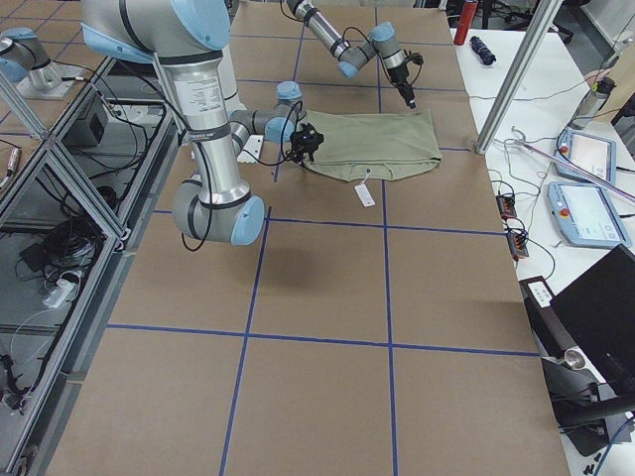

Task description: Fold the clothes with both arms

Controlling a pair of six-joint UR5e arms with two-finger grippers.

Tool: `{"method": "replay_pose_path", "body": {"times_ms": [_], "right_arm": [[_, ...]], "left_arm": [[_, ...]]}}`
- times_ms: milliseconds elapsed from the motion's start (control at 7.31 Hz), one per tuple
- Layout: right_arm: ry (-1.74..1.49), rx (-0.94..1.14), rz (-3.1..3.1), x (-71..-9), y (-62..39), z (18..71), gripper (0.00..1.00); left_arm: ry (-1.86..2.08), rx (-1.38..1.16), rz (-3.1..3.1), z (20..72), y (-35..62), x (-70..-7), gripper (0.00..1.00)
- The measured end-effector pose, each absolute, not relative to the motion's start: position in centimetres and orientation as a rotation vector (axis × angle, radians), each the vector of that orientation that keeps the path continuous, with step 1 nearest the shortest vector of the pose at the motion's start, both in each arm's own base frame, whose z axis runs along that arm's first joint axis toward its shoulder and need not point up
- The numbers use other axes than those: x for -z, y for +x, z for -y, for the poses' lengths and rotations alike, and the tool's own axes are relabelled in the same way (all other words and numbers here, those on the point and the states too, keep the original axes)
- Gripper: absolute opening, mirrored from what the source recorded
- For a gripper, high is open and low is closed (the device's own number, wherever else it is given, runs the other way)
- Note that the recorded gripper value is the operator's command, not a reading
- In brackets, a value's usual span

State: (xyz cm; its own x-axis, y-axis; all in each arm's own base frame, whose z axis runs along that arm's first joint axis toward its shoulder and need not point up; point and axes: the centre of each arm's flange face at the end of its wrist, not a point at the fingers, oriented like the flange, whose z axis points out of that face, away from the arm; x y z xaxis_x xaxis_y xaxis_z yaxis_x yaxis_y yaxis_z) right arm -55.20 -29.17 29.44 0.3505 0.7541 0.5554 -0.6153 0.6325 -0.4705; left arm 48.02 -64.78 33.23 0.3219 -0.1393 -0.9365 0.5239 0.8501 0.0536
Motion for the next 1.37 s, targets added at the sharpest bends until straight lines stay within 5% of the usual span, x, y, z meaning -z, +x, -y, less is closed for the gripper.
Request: {"method": "replay_pose_path", "body": {"times_ms": [1231,1368], "right_arm": [[-0.202,-0.892,0.860,-27.8,-53.7,29.0,0.00],[-0.201,-0.893,0.858,-27.9,-53.7,29.0,0.08]], "left_arm": [[0.363,0.466,-1.194,63.4,47.8,-33.1,0.58],[0.345,0.473,-1.213,61.7,47.6,-33.6,0.58]]}}
